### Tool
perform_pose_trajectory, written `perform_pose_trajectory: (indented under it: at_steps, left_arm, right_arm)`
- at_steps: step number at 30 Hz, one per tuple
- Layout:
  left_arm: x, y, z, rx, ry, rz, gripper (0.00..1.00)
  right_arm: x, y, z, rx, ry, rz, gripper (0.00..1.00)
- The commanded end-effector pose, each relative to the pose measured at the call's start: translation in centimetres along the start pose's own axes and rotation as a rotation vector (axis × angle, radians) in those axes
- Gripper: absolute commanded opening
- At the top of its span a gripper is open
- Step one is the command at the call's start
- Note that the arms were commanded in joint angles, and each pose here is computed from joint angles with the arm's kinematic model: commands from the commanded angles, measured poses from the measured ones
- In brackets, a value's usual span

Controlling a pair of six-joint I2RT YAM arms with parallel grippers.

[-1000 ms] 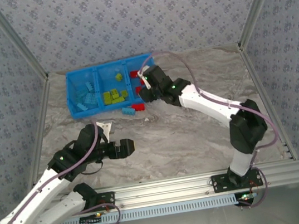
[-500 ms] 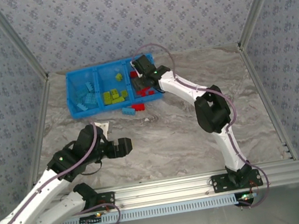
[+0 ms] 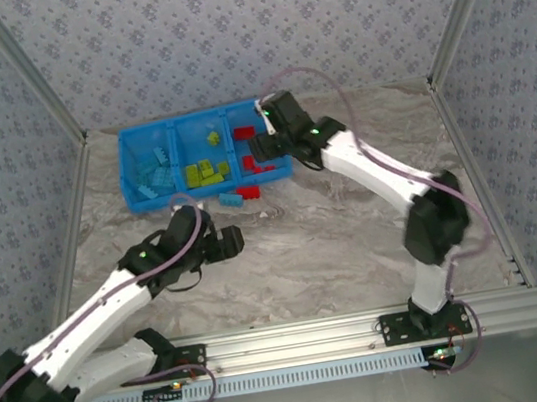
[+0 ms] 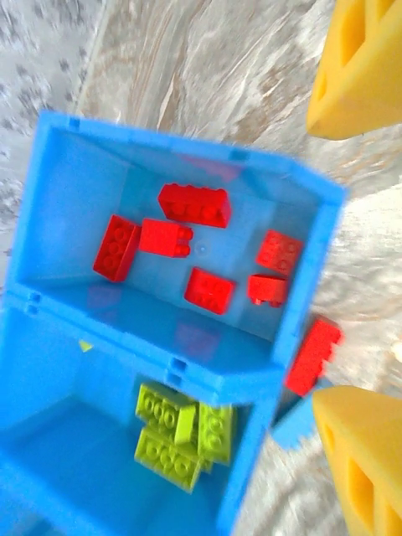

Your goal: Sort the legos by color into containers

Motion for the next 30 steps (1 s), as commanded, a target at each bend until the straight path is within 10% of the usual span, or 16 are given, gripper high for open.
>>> perform_pose_trajectory:
  at_steps: [1, 11, 30]
  left_arm:
    - [1.0, -3.4, -0.8, -0.147, -0.079, -0.179, 0.93]
    - [10.5, -8.3, -0.1, -0.456, -0.155, -0.074, 0.91]
    - [18.2, -10.5, 1.6, -0.537, -0.27, -0.013, 0.71]
  right_arm:
    - [-6.9, 1.1, 0.1, 0.095, -0.104, -0.089, 0.83]
    - [-15.5, 9.9, -1.2, 0.183, -0.182, -0.125, 0.95]
    - [-16.3, 10.3, -2.0, 0.203, -0.144, -0.16, 0.97]
Point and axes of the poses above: each hand's point on the last joint's axis, 136 mm out from that joint toward the fingers, its own x axis out along the fingers, its own z axis along the line the jaws close on, y = z × x, the point moved 10 cm from there along -x, back along the fingers, and after that the axes turned 2 degrees about x, right-handed, at the moved point
